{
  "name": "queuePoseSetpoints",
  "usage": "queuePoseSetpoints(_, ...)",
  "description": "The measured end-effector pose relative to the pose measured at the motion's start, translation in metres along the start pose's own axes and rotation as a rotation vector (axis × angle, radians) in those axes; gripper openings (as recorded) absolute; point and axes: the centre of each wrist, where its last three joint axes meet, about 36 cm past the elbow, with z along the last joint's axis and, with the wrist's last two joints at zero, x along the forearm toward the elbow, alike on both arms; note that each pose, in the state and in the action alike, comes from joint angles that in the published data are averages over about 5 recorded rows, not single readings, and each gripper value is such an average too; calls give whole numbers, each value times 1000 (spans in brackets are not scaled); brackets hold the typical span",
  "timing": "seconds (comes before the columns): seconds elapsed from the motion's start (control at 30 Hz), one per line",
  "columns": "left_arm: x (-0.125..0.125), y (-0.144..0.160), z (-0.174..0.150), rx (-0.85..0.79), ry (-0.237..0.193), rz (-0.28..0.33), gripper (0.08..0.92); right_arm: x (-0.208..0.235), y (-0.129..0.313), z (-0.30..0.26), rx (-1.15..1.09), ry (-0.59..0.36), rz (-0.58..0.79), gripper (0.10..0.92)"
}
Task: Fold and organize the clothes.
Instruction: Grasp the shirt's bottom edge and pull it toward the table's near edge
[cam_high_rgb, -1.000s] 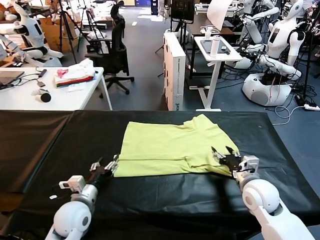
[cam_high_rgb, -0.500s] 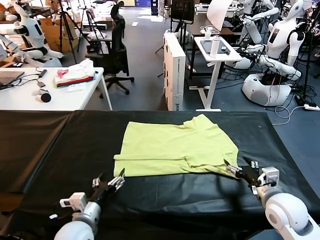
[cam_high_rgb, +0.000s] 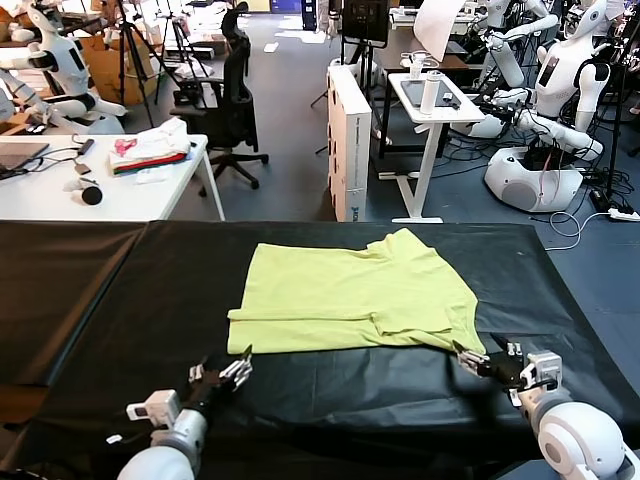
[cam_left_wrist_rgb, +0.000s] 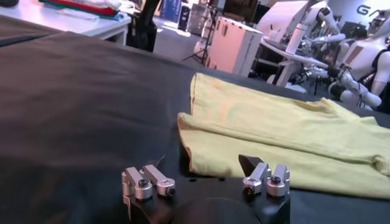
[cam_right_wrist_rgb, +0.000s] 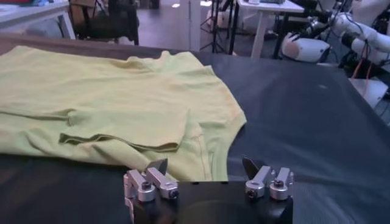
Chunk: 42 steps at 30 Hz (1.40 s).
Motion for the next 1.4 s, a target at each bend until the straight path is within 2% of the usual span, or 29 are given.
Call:
queuePoseSetpoints(0.07,0,0,1,0,0,-1,873,0,0,0,0,0,1,513)
queuePoseSetpoints(0.17,0,0,2,-1,1,0,808,-1,0,0,-1,-1,3,328)
queuePoseSetpoints(0.23,0,0,2,0,2,3,740,-2,0,0,-1,-2,4,208)
queuePoseSetpoints(0.3,1,-1,2,0,4,8,635,-2,0,0,0,-1,6,148)
queuePoseSetpoints(0.5,5,-2,2,-14,2,21,266,4,0,-4,-11,11,20,138)
queuePoseSetpoints(0.6,8,1,1,-30,-1,14,156,9,-1,-8,-17,37,33,138)
queuePoseSetpoints(0.97,30,19,-10,-111,-3,-31,146,43,2,-20,-58,157,32,138)
queuePoseSetpoints(1.4,85,23,-10,-177,48,-51,146,72,21,-16,-53,199,-22,143)
